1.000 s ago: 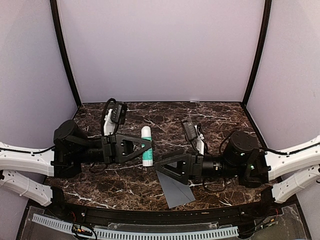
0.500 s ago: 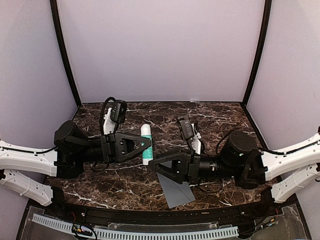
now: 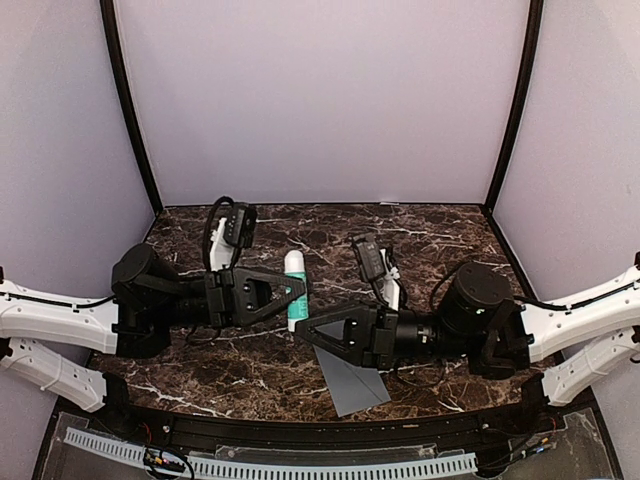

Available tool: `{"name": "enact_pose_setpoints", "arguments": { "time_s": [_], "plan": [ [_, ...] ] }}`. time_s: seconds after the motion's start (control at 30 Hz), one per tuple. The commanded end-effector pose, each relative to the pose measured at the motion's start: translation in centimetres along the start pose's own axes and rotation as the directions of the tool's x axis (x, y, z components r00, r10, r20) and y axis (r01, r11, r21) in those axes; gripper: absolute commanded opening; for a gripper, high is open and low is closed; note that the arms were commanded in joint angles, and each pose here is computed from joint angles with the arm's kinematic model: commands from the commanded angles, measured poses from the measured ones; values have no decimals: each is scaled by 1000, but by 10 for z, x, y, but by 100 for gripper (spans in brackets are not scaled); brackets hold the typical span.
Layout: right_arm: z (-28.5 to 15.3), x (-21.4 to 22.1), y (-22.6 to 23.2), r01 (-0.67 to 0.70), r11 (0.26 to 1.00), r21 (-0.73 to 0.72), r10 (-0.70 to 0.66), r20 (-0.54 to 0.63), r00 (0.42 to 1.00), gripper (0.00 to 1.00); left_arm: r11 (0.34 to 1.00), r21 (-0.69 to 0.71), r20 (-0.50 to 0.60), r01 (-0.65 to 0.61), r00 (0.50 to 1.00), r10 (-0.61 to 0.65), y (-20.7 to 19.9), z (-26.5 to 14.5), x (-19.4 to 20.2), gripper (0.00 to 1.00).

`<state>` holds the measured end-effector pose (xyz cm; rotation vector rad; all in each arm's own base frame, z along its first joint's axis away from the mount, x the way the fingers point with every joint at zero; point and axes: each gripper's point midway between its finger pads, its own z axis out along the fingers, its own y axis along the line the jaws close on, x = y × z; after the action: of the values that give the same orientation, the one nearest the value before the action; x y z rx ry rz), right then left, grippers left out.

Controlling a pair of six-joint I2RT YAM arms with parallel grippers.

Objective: Place the letter into the envelope and seal it
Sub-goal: Screw the solid glue.

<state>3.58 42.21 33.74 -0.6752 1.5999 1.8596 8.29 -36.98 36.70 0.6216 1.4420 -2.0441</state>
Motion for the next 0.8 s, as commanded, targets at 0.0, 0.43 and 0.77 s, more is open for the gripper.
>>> {"name": "enact_pose_setpoints", "arguments": {
  "time_s": [0.0,0.43,0.77],
  "plan": [
    [2,-14,9,5,1000,-3,-5,49,999,18,1000,11,22,-15,1000,15,-1,-6,-1,0],
    [-7,-16,-40,5,949,315,-14,27,1000,9,985,-175,16,-11,1000,14,39,-15,9,0],
    [-6,-10,-90,101,775,624,-37,-115,993,8,883,-468,61,24,998,6,96,-37,9,0]
  ]
}}
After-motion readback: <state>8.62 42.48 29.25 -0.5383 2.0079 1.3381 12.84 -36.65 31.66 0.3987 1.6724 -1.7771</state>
